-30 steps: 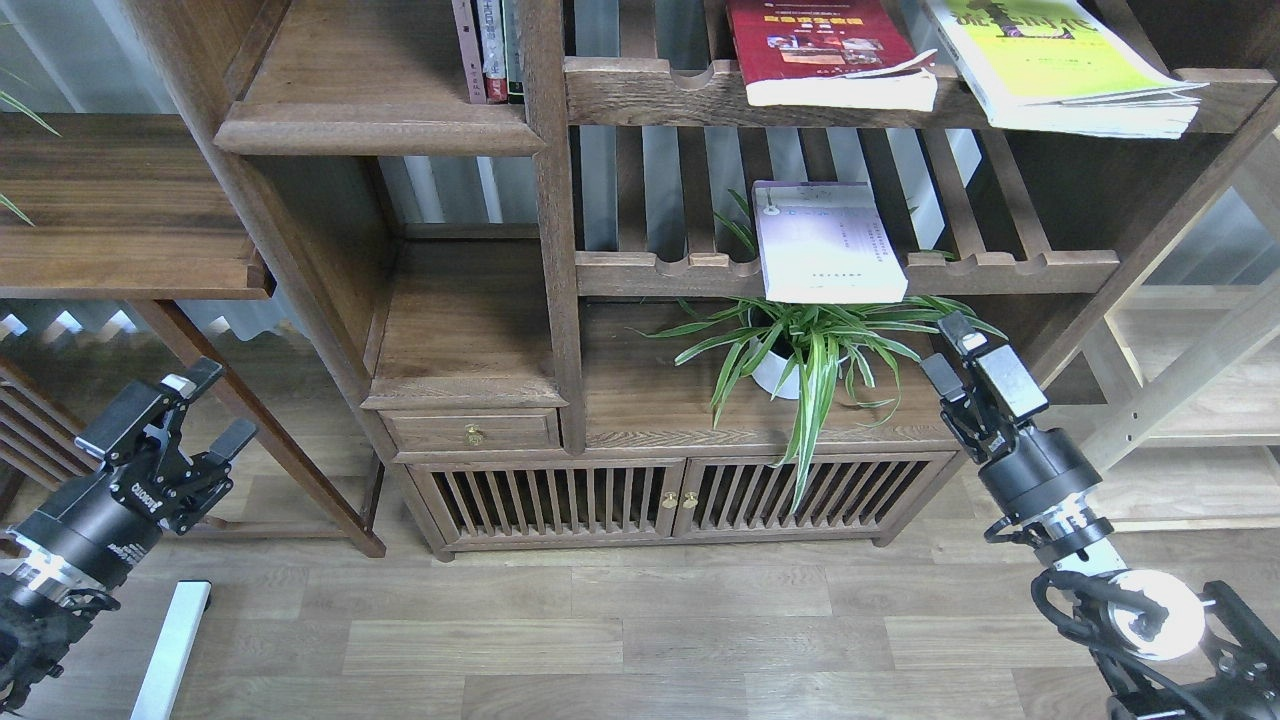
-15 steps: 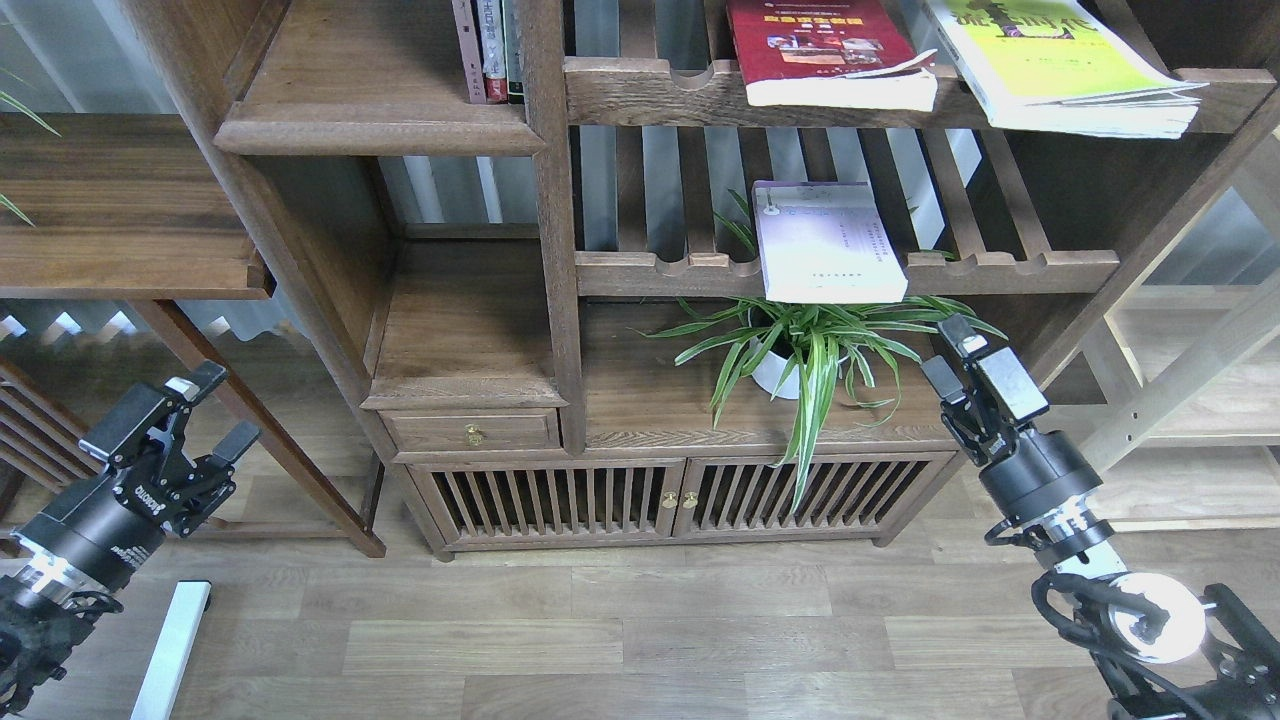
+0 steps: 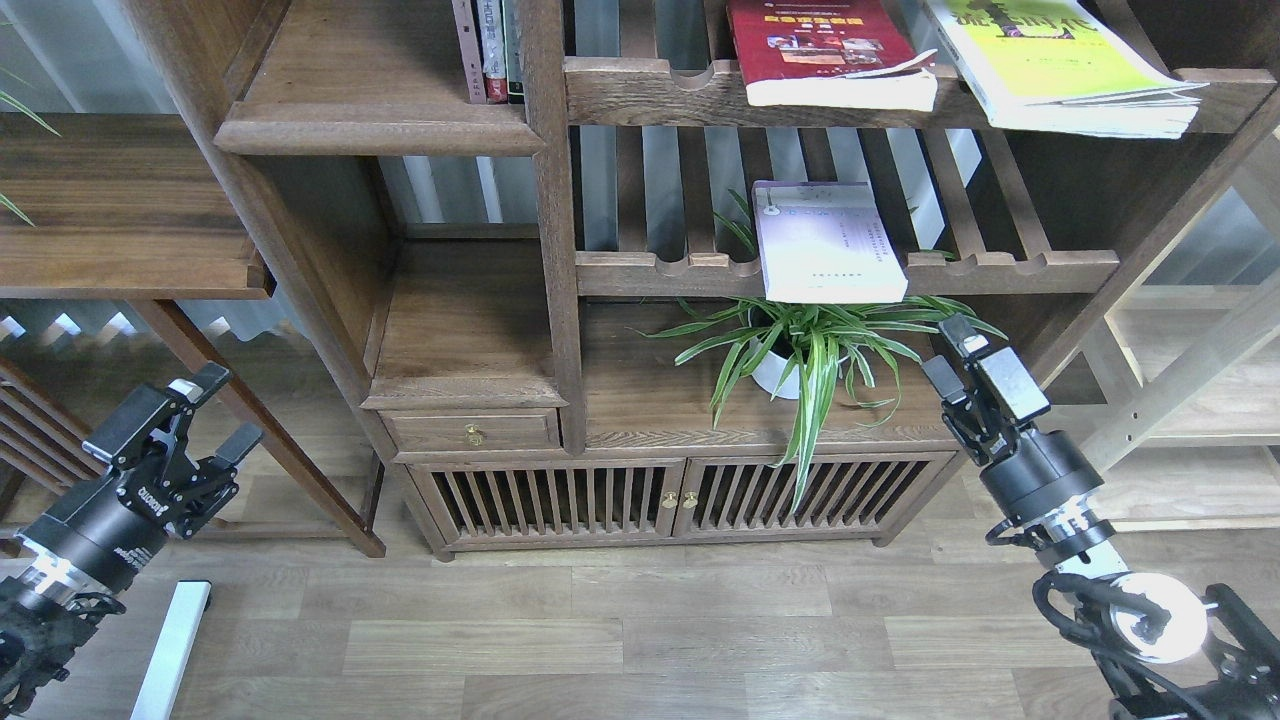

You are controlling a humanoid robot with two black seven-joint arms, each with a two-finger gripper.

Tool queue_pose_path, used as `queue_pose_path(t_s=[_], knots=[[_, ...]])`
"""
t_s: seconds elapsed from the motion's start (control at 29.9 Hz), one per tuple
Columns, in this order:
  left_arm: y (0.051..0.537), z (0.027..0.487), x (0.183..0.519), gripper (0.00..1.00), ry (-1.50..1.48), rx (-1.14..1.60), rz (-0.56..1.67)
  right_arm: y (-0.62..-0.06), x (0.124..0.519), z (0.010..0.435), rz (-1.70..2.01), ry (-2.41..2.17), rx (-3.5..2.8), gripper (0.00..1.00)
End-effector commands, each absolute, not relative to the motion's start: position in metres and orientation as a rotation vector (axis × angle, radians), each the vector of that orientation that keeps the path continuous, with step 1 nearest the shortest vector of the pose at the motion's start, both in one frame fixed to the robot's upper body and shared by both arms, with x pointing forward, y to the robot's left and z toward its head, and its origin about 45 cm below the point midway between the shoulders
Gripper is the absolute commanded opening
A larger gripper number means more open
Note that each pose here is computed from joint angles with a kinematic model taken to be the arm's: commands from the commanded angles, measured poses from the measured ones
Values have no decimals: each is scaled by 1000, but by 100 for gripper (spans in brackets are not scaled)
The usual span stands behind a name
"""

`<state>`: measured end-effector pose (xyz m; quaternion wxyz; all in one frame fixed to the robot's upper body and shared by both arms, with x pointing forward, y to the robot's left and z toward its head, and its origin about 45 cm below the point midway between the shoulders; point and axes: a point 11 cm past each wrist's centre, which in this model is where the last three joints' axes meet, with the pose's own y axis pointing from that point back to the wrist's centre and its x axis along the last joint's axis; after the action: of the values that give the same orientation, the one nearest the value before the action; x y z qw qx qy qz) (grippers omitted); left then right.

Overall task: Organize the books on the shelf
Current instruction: 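Raise the right gripper up to the yellow-green book on the top shelf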

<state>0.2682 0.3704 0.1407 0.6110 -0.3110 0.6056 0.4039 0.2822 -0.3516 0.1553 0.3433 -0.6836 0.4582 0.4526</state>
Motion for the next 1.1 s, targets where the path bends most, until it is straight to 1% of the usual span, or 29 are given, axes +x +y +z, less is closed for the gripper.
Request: queue_pose_path(t_s=[0.0, 0.13, 0.3, 0.37, 0.57, 0.64, 0.84, 1.07], knots=[[378, 132, 267, 99, 1408, -705, 970, -362, 280, 170, 1142, 1188, -1815, 100], [373, 124, 266, 99, 1430, -687, 971, -372, 281, 184, 1104, 1190, -1842, 100], [391, 104, 265, 99, 1449, -699, 1059, -377, 287, 192, 1093, 1194, -1828, 100], [395, 96, 262, 99, 1463, -695, 1087, -379, 297, 201, 1083, 1192, -1809, 100], [398, 83, 257, 99, 1489, -682, 1124, -377, 353, 252, 1089, 1172, -1718, 100], [399, 83, 258, 99, 1486, -684, 1126, -376, 365, 263, 1098, 1178, -1696, 100], [400, 82, 258, 99, 1486, -685, 1133, -378, 372, 269, 1117, 1209, -1676, 100], [397, 80, 258, 99, 1492, -688, 1127, -408, 386, 295, 1101, 1275, -1562, 100]])
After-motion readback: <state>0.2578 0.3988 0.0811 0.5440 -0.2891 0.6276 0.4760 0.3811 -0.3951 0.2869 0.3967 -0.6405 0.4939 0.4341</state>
